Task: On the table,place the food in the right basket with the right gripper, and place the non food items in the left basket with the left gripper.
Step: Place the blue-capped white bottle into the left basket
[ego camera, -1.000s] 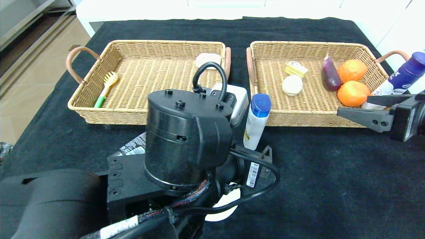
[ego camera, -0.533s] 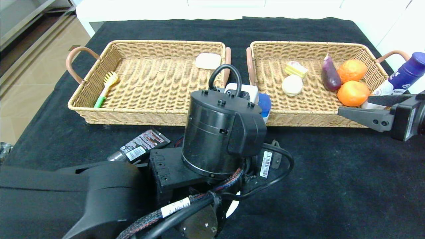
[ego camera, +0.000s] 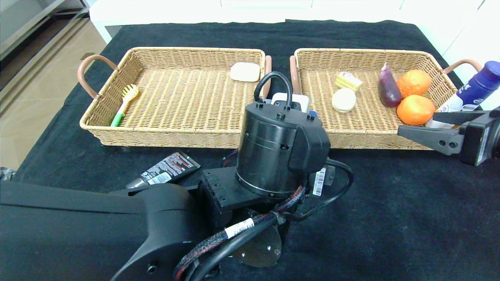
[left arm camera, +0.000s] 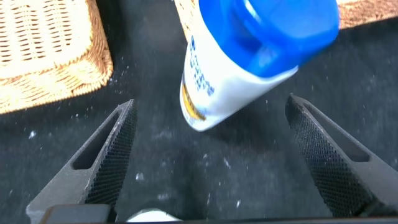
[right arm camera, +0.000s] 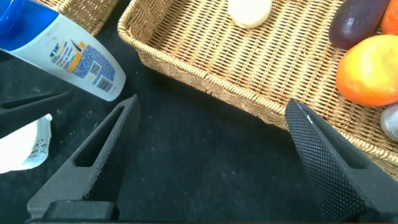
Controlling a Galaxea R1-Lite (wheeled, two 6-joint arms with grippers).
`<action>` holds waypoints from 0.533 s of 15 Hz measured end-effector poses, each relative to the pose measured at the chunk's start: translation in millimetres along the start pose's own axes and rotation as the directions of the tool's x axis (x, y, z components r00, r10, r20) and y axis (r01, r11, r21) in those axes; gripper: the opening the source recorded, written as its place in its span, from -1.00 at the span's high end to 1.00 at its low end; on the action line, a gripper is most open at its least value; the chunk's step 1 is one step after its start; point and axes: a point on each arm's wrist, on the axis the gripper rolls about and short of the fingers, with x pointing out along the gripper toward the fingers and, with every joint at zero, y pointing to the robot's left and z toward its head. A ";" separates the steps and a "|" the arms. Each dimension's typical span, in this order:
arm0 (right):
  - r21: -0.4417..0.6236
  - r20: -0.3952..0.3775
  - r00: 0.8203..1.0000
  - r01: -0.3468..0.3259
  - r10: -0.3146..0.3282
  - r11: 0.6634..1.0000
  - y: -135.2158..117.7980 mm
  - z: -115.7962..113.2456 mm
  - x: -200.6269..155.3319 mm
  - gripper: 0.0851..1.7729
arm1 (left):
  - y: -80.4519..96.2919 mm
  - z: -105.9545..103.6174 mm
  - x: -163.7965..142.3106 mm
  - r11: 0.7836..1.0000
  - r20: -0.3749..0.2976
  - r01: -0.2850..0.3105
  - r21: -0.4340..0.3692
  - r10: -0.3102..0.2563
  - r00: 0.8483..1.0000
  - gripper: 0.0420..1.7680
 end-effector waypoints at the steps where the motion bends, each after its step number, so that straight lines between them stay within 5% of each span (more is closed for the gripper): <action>1: 0.000 0.000 1.000 0.000 0.000 1.000 0.0 0.0 0.0 -0.91 | -0.2 1.3 2.5 1.000 0.004 -0.004 -0.002 0.004 1.000 -0.94; 8: 0.000 -0.001 1.000 0.001 -0.001 1.000 -0.2 -0.2 0.0 -0.91 | -4.9 4.7 20.3 0.999 0.024 -0.049 -0.004 0.049 0.999 -0.94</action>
